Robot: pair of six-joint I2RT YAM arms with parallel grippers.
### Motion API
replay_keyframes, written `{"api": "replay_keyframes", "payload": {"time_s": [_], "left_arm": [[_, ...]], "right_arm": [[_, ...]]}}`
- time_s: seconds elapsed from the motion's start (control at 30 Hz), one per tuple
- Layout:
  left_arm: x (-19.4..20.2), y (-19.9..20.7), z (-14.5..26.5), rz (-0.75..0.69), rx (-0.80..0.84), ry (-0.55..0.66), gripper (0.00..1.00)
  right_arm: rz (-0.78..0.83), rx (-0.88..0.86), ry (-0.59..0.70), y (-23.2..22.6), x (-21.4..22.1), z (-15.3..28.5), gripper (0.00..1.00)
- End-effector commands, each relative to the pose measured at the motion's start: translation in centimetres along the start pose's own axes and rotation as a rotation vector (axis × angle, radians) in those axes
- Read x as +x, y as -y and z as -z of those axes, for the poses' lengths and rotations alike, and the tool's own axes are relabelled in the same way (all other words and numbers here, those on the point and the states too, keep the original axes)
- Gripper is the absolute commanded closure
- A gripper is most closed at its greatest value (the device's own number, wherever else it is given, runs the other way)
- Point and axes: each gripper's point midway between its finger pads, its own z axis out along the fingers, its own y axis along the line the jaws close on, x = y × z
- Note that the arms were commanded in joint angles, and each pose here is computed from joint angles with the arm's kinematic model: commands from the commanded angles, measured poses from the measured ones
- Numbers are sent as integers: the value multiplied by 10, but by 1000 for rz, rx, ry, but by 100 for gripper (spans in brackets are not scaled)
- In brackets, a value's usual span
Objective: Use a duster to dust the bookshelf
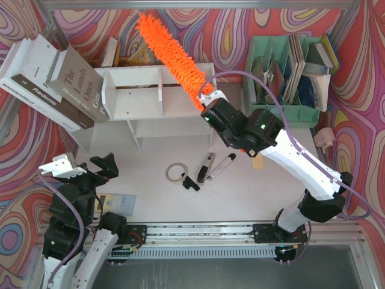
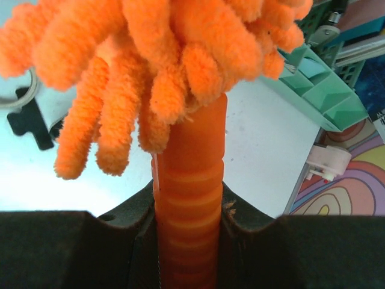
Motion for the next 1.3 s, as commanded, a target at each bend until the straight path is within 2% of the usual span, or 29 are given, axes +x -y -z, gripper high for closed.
{"api": "replay_keyframes", "payload": {"time_s": [0.0,0.23,0.5,0.73,1.03,1.17,1.27], "left_arm": [[-1,4,-5,11,5,7,2],[1,5,-7,6,5,-4,2],[1,6,-8,8,9,-4,2],[1,6,-8,10,9,-4,2],[0,6,-8,12,12,0,2],[0,6,-8,13,10,-1,2],[0,6,-7,14,11,1,2]], "right_arm": [[26,-55,31,-23,-8,-4,100],[69,-65,-5,-36,3,-14,100],[96,99,-60,-16,15,-24,100],[24,226,-5,15,3,-11,100],[-144,353,-16,72,9,4,100],[-213,327,22,88,4,16,100],[-206,322,-5,87,10,18,100]]}}
